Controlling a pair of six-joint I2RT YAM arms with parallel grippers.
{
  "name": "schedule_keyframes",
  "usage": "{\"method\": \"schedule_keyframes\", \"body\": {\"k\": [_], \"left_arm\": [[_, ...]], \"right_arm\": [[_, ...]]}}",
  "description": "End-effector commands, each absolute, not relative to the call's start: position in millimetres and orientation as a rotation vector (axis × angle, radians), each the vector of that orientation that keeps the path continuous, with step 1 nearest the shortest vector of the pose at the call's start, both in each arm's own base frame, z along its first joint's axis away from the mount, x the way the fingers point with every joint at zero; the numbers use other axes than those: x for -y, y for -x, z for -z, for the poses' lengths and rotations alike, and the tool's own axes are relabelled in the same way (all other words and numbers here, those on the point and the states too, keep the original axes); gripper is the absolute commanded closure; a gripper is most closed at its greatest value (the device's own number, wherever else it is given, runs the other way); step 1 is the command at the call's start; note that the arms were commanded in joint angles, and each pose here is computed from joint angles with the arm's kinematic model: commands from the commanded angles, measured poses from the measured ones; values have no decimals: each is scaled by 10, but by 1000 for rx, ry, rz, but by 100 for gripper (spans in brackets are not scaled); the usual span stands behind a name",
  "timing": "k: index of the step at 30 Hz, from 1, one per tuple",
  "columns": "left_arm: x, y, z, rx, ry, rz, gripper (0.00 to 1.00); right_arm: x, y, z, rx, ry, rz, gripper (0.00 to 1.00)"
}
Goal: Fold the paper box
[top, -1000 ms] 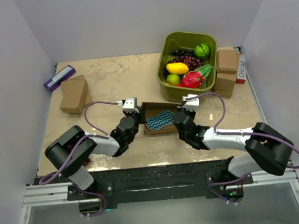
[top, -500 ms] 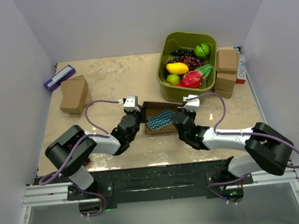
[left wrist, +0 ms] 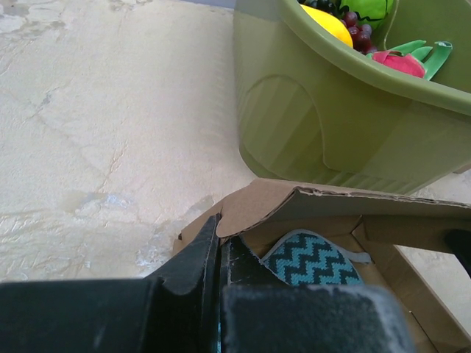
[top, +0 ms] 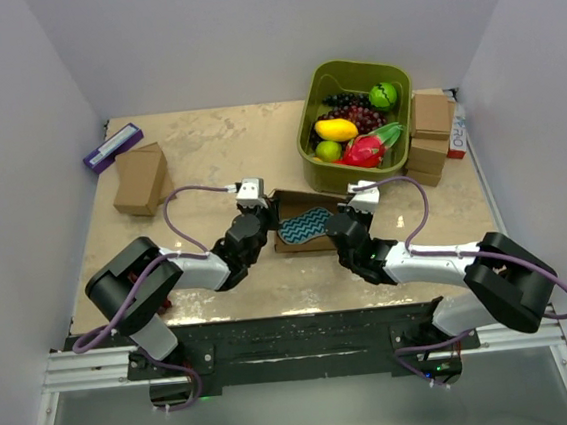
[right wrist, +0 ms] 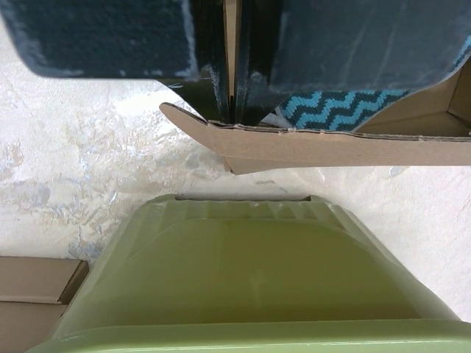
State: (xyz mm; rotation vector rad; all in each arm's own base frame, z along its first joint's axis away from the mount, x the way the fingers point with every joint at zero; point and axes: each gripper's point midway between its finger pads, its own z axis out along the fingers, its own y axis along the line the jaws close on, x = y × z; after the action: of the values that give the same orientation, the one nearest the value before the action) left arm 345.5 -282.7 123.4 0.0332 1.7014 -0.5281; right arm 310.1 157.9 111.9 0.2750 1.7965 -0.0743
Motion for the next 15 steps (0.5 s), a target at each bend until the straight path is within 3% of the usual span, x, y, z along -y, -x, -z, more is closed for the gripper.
{"method": "schedule_keyframes", "body": {"k": [1, 15], "left_arm": [[3535, -3009, -1541, -1633, -169, 919, 100], [3761, -2931, -1525, -1633, -189, 985, 100]], "right_arm": [[-1989, -2955, -898, -1904, -176, -108, 100], [-1982, -2941, -847, -1913, -182, -96, 100]]}}
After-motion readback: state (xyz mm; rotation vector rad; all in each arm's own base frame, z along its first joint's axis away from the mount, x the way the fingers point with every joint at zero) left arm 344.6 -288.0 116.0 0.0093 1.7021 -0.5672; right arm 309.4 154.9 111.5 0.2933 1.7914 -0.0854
